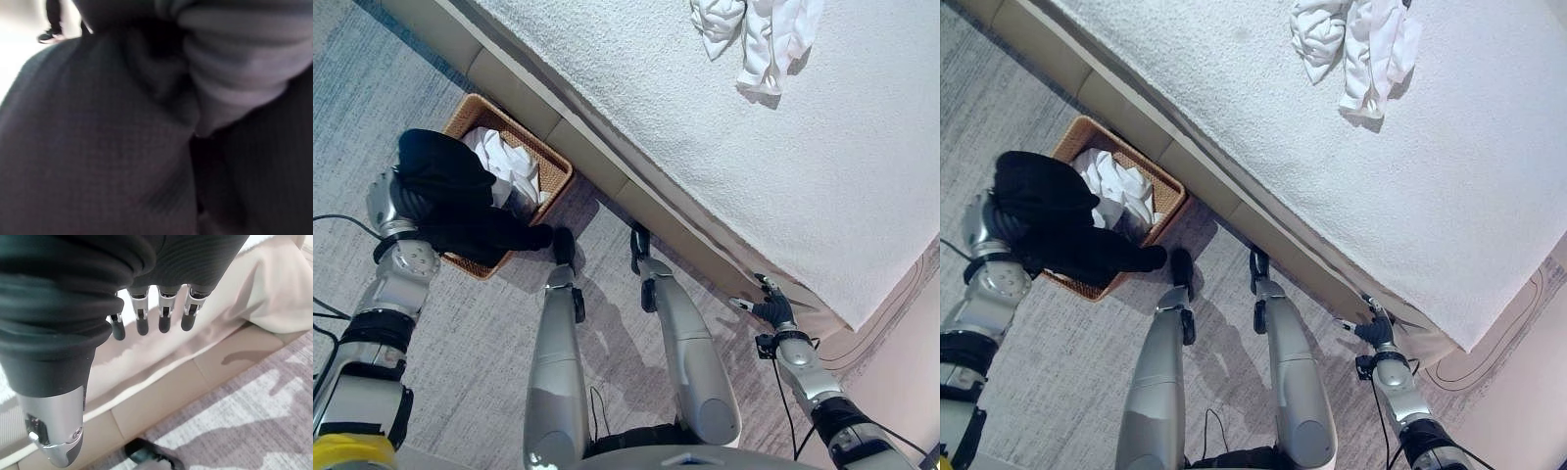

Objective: Pick up clothes into the bucket

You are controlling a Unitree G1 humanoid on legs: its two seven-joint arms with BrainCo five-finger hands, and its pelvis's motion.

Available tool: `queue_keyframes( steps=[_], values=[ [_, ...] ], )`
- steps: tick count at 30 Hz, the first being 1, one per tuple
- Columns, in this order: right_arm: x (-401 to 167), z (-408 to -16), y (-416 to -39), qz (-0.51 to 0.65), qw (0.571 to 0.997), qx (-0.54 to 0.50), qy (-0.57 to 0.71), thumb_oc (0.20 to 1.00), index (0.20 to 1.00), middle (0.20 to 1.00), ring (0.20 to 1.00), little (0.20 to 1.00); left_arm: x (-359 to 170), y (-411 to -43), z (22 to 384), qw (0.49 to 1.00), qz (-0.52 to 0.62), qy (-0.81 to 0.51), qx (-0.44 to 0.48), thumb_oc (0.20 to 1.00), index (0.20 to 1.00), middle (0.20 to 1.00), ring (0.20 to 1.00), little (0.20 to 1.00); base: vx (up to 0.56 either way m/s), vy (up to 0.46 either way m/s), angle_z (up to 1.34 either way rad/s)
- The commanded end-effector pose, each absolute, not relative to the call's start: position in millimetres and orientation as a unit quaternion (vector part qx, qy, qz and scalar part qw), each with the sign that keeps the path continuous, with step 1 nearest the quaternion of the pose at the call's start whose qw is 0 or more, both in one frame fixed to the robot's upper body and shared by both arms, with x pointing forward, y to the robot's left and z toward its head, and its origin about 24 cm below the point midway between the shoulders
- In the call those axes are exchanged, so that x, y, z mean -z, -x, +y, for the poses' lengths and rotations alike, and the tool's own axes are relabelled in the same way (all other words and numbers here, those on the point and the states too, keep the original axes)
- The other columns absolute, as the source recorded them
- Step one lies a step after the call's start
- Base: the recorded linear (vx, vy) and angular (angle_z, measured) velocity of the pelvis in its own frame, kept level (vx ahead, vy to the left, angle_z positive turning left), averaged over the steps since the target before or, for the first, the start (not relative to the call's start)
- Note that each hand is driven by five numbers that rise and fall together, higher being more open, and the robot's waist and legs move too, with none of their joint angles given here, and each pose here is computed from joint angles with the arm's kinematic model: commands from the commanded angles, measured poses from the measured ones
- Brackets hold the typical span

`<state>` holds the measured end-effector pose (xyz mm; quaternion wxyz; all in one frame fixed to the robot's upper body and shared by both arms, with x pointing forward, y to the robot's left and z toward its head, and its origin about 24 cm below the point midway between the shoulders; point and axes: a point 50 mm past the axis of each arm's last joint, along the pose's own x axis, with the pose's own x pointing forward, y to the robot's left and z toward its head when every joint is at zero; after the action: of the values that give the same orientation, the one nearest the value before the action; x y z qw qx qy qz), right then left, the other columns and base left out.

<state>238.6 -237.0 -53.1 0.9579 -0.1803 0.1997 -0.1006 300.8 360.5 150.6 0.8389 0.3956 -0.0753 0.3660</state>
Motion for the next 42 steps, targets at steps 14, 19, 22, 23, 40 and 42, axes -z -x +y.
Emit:
queue_keyframes(
  steps=[14, 19, 22, 23, 40, 42],
  values=[
    [52, -252, -230, 0.192, 0.955, 0.128, 0.185, 1.000, 1.000, 1.000, 1.000, 1.000, -186, -260, 355, 0.814, -0.241, -0.299, -0.436, 0.200, 0.200, 0.200, 0.200, 0.200, -0.02, -0.002, 0.02],
    [56, -255, -226, 0.202, 0.952, 0.134, 0.188, 1.000, 1.000, 1.000, 1.000, 1.000, -193, -253, 350, 0.807, -0.274, -0.281, -0.441, 0.200, 0.200, 0.200, 0.200, 0.200, 0.01, -0.017, 0.02],
    [58, -259, -223, 0.211, 0.948, 0.137, 0.196, 1.000, 1.000, 1.000, 1.000, 1.000, -193, -256, 348, 0.812, -0.272, -0.290, -0.427, 0.200, 0.200, 0.200, 0.200, 0.200, 0.00, 0.000, 0.00],
    [58, -260, -223, 0.212, 0.947, 0.136, 0.199, 1.000, 1.000, 1.000, 1.000, 1.000, -194, -257, 347, 0.813, -0.271, -0.296, -0.421, 0.200, 0.200, 0.200, 0.200, 0.200, 0.00, 0.000, 0.00],
    [45, -261, -232, 0.184, 0.953, 0.125, 0.204, 1.000, 1.000, 1.000, 1.000, 1.000, -174, -303, 352, 0.819, -0.121, -0.460, -0.321, 0.200, 0.200, 0.200, 0.200, 0.200, 0.01, 0.003, 0.00],
    [44, -262, -232, 0.183, 0.954, 0.125, 0.204, 1.000, 1.000, 1.000, 1.000, 1.000, -180, -309, 352, 0.814, -0.118, -0.470, -0.320, 0.244, 0.244, 0.244, 0.244, 0.244, 0.00, 0.000, 0.00]
  ],
)
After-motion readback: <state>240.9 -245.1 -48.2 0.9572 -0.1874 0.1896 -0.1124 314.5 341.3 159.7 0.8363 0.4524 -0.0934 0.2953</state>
